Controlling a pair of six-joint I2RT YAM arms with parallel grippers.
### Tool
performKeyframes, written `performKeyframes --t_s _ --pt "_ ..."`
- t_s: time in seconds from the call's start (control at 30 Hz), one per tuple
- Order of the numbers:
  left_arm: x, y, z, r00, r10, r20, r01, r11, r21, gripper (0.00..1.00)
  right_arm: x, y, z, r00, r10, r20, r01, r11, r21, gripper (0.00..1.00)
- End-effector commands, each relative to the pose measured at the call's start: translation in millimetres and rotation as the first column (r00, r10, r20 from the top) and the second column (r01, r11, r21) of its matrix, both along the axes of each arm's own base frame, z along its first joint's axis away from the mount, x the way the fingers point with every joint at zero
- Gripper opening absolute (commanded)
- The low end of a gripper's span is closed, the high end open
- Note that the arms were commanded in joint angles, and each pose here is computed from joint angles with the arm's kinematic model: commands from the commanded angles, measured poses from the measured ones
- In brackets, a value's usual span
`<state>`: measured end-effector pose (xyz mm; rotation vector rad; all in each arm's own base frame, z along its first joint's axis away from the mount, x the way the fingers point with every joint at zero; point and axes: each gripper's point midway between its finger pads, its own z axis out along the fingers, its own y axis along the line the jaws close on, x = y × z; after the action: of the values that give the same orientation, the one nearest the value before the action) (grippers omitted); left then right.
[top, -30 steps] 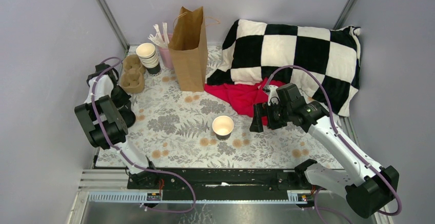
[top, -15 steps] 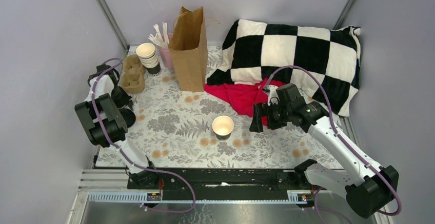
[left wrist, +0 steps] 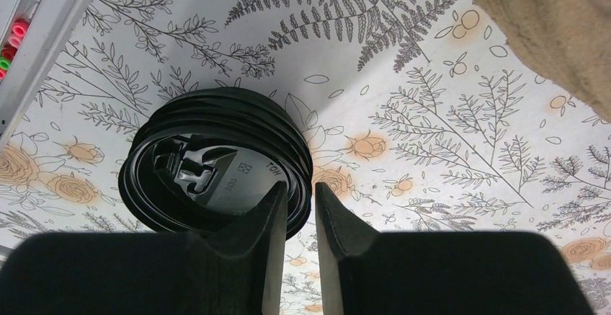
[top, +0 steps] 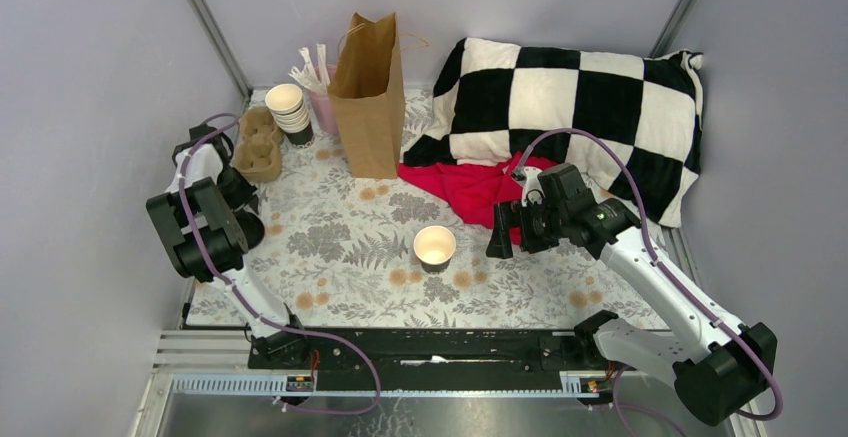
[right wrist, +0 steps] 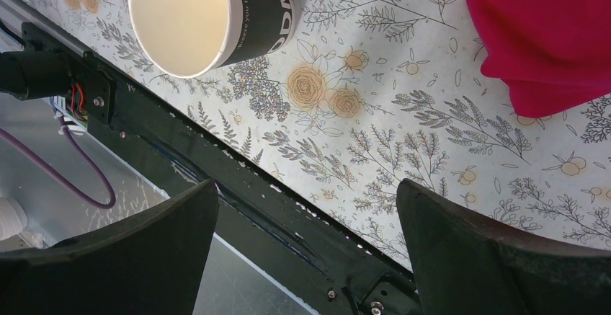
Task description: Pack the takeout coffee
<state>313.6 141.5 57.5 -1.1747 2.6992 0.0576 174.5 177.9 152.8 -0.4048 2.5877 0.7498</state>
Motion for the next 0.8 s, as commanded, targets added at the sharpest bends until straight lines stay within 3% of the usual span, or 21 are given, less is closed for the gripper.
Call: performKeyframes --t_s 0.0,0.77 --pt "11.2 9.6 19.3 0.998 0.005 0.059 -0.007 0.999 0.039 0.25 1.0 4.0 2.2 1.0 0.01 0.011 -0.01 1.0 0.014 1.0" --pt "10.6 9.4 14.7 0.999 0.015 0.047 -0.017 0.999 0.033 0.06 0.3 4.3 0.8 1.0 0.011 0.009 -0.011 1.0 0.018 1.0"
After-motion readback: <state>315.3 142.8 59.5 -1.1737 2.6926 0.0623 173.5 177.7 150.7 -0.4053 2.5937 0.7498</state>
